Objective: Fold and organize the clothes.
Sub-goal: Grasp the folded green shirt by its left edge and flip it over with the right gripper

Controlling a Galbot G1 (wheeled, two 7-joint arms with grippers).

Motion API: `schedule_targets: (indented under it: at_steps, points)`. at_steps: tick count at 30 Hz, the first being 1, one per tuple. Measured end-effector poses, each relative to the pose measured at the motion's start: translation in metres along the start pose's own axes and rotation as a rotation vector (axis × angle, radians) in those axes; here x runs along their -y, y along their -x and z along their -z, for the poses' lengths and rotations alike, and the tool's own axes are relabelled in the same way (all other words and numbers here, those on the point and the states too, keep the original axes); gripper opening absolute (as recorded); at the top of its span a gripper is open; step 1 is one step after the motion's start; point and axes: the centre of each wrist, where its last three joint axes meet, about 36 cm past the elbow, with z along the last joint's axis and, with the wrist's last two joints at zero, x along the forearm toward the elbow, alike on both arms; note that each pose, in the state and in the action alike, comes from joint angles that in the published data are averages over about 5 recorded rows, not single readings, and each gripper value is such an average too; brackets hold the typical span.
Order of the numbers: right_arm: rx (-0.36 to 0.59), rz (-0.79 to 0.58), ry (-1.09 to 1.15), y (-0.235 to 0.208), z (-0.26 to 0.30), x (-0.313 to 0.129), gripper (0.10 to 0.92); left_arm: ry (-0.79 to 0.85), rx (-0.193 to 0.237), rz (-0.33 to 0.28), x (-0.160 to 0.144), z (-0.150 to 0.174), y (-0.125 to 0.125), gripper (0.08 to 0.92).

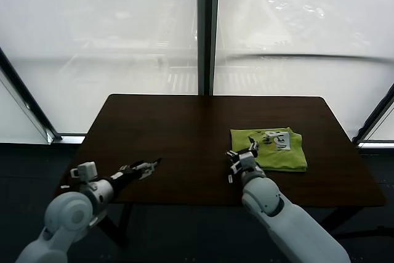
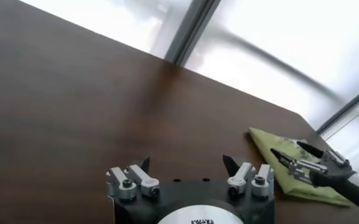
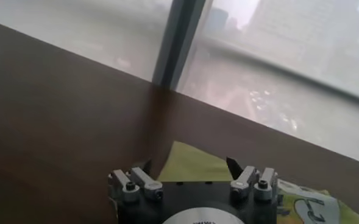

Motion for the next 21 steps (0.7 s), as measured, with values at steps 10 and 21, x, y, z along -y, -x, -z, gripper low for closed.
schedule_targets:
  at_steps: [10,21]
  points:
    - [-0.038,-0.017,-0.008,0.01,-0.002,-0.013,0.878,-0.01,0.004,0.018,-0.005,-0.004,-0.008,0.907]
    - [-0.061,-0.024,-0.007,0.014,-0.008,-0.011,0.629,-0.014,0.003,0.02,-0.004,-0.007,-0.009,0.907]
